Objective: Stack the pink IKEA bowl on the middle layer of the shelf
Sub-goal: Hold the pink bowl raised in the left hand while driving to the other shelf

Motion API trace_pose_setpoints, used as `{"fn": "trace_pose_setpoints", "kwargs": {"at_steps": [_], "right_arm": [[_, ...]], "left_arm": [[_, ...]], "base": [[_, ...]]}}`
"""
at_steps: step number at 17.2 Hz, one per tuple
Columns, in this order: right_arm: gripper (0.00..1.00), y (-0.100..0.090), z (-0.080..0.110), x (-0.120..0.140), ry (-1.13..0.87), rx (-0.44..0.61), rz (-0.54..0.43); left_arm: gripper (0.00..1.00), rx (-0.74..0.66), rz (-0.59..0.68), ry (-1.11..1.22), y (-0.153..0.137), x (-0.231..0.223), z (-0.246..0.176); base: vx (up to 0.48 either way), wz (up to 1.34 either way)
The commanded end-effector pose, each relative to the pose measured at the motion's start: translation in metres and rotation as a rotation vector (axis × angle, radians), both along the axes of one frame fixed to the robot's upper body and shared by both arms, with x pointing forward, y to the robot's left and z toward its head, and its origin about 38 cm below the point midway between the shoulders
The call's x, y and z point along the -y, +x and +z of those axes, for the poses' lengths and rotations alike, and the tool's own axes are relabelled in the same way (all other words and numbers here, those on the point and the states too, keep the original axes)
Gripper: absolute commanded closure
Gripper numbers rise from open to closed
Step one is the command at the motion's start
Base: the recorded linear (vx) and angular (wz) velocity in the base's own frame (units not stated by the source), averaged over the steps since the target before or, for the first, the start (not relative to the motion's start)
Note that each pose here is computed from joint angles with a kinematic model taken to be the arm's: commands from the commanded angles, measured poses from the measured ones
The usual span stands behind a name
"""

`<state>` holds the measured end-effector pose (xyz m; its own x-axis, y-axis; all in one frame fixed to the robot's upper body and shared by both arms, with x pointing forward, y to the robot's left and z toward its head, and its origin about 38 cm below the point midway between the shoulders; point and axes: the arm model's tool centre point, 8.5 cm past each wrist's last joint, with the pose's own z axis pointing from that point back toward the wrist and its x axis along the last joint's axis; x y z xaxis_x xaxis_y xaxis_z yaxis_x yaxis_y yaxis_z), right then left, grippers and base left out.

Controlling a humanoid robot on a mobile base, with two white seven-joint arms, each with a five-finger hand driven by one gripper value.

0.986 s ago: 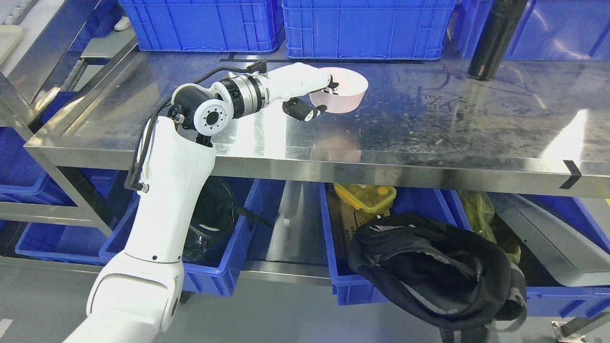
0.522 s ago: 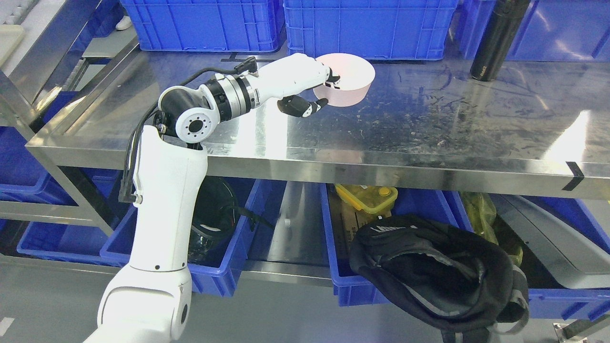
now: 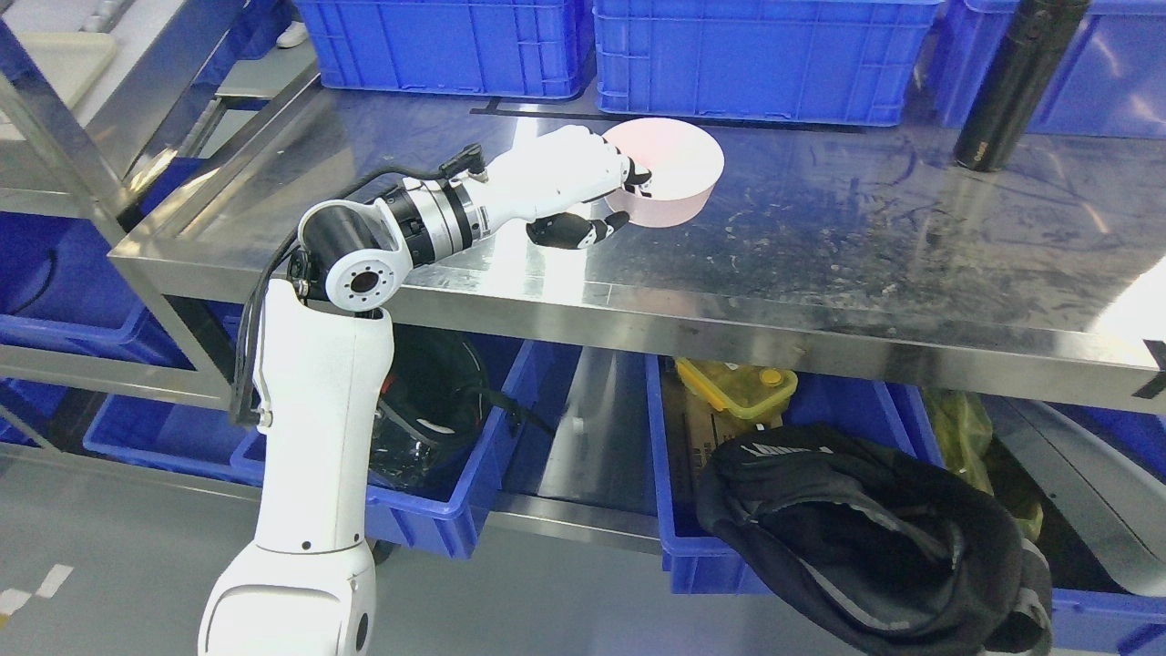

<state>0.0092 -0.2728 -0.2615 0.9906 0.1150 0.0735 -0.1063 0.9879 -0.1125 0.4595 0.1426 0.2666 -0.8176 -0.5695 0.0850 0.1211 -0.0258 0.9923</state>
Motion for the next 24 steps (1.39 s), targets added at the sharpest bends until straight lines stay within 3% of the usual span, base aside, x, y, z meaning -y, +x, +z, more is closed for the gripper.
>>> {"fn": "trace_pose_setpoints", "kwargs": {"at_steps": [1,7,24], "right_arm": [[0.00,-0.009,0.001,0.011,-0.017,-0.006,0.000],[0.00,-0.009,0.001,0.011,-0.017,-0.006,0.000],[0.00,-0.009,0.001,0.011,-0.017,-0.006,0.000]], "left_arm": [[0.99,0.038,0.002,-0.014,-0.007,-0.008,0.004],[0.99,0.064,-0.064,-0.049,-0.013,0.009,0.007],[0.98,0.116,-0.105,-0.065,-0.015,0.014,0.021]], "base": [[0.014,0.32],[0.006,0.80],[0.022,1.39]]}}
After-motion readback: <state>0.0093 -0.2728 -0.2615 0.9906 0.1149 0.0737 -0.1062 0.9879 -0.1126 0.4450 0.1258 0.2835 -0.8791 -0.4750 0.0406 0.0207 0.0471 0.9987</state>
